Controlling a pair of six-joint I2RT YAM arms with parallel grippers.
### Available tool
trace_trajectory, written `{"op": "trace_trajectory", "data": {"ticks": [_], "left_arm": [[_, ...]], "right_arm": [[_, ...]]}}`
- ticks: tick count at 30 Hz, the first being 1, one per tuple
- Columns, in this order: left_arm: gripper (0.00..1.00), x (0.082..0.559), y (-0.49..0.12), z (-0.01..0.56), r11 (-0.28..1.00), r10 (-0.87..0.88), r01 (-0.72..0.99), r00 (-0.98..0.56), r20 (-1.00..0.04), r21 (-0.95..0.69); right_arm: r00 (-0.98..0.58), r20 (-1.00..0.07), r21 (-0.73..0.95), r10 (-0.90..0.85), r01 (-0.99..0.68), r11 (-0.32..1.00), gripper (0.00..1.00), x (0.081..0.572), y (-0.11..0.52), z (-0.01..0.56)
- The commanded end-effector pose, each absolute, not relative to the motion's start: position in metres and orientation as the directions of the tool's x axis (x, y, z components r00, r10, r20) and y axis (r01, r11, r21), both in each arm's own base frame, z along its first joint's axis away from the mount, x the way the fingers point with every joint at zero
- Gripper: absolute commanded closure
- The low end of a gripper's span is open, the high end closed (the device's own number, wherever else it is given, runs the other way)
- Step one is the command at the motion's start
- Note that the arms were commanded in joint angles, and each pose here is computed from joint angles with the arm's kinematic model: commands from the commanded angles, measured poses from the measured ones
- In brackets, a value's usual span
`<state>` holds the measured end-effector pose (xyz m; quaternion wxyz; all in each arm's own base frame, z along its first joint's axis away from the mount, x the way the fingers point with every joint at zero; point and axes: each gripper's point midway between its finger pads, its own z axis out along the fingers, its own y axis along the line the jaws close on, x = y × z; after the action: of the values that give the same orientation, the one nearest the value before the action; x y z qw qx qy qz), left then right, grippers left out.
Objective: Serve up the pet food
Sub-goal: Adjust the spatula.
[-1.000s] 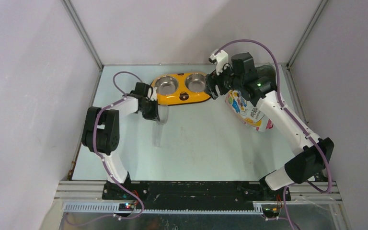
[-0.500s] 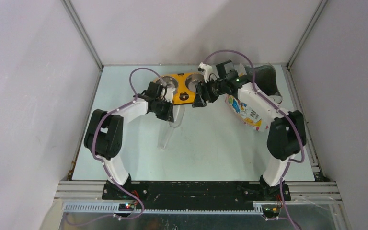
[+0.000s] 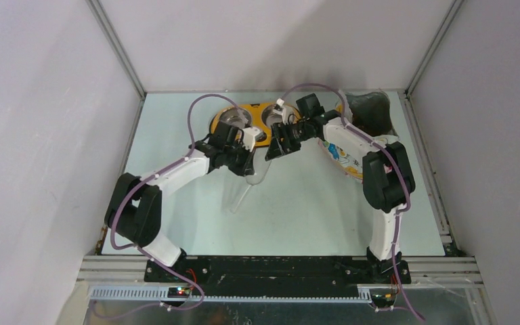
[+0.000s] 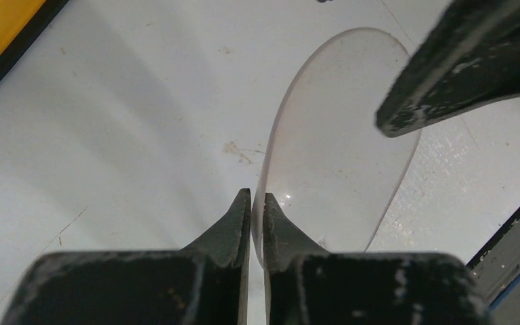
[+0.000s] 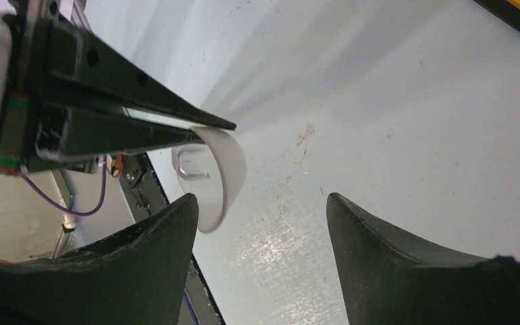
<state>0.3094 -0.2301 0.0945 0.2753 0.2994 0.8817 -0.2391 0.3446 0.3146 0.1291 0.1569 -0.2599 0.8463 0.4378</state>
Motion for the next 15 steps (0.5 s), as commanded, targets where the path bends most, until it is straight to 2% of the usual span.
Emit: {"op": "trace_trajectory", "data": {"ticks": [1, 6, 15], "left_arm": [[0.91, 0.316, -0.237, 0.113, 0.693, 0.434, 0.706, -0.570, -0.697, -0.146], [0.91, 0.313, -0.242, 0.114, 0.685, 0.462, 0.722, -0.538, -0.705, -0.101], [0.91, 0.315, -0.242, 0.117, 0.693, 0.472, 0.718, -0.516, -0.715, -0.061]], "right_arm": [[-0.797, -0.535, 0.683, -0.280, -0.603, 0.411, 0.28, 0.351, 0.328, 0.155], [-0.807, -0.516, 0.675, -0.287, -0.590, 0.443, 0.31, 0.354, 0.327, 0.148], [-0.819, -0.459, 0.672, -0.345, -0.574, 0.468, 0.42, 0.351, 0.326, 0.129]]}}
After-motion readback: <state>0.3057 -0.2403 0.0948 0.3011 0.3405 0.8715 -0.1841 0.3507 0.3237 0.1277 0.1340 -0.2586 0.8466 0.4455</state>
